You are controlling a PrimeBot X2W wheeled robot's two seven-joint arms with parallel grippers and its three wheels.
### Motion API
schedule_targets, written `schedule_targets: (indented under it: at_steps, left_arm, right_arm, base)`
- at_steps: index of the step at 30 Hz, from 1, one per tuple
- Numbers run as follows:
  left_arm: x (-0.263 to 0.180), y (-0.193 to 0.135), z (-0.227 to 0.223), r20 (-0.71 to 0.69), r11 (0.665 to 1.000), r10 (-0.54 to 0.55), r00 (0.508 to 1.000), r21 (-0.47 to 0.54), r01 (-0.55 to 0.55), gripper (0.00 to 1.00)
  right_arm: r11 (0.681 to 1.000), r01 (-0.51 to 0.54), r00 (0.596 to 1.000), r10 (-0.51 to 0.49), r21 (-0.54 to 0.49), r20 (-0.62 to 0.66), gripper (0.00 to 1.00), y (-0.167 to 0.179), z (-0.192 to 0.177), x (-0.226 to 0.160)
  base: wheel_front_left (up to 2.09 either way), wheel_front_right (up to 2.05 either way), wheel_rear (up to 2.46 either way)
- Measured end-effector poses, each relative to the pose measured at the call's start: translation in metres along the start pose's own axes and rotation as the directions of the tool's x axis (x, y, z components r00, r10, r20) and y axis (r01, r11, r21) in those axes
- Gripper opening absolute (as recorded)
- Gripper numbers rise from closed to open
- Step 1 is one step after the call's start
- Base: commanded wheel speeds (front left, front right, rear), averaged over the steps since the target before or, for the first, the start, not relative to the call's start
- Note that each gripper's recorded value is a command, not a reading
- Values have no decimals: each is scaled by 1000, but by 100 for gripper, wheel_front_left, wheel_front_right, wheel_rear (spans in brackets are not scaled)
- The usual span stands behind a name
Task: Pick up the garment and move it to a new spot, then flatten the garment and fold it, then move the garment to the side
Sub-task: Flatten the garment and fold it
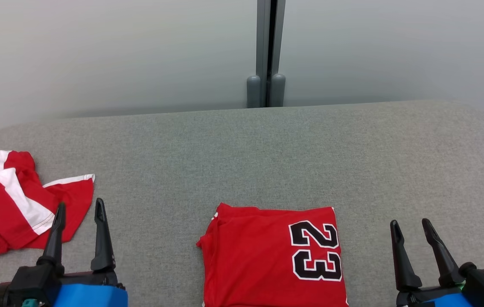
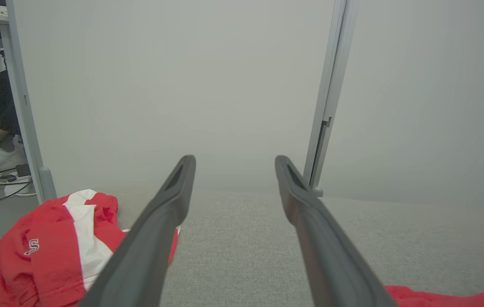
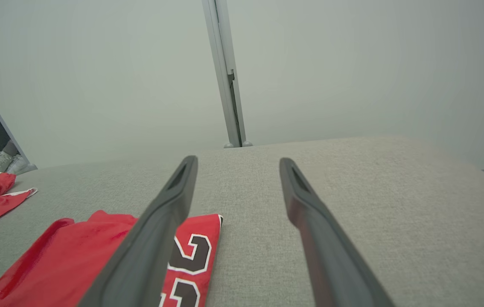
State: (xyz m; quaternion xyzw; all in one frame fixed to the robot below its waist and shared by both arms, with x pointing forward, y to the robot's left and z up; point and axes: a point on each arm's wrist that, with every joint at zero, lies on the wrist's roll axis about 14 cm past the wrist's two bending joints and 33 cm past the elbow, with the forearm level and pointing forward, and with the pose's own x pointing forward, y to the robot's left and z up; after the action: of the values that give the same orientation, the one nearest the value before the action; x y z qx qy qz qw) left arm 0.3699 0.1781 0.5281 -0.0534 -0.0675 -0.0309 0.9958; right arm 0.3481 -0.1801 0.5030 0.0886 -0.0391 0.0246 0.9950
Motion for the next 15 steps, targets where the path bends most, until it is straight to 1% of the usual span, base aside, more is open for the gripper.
schedule_targets:
  at_steps: [4,8,15]
  left_arm:
    - [-14,7,-9,-32,1000,13,999,26,-12,100]
    - [-28,7,-24,-86,999,-4,996,32,7,100]
    - [-39,12,-34,-122,999,3,993,45,3,100]
  right_arm:
    - [1000,15,1000,-15,-8,5,100,-5,2,-7]
    - [1000,22,1000,-22,-15,-4,100,-7,1,-13]
    - [1000,15,999,-15,-28,-28,100,-5,-2,-16]
  base:
    - [0,0,0]
    - [0,0,0]
    - [0,0,0]
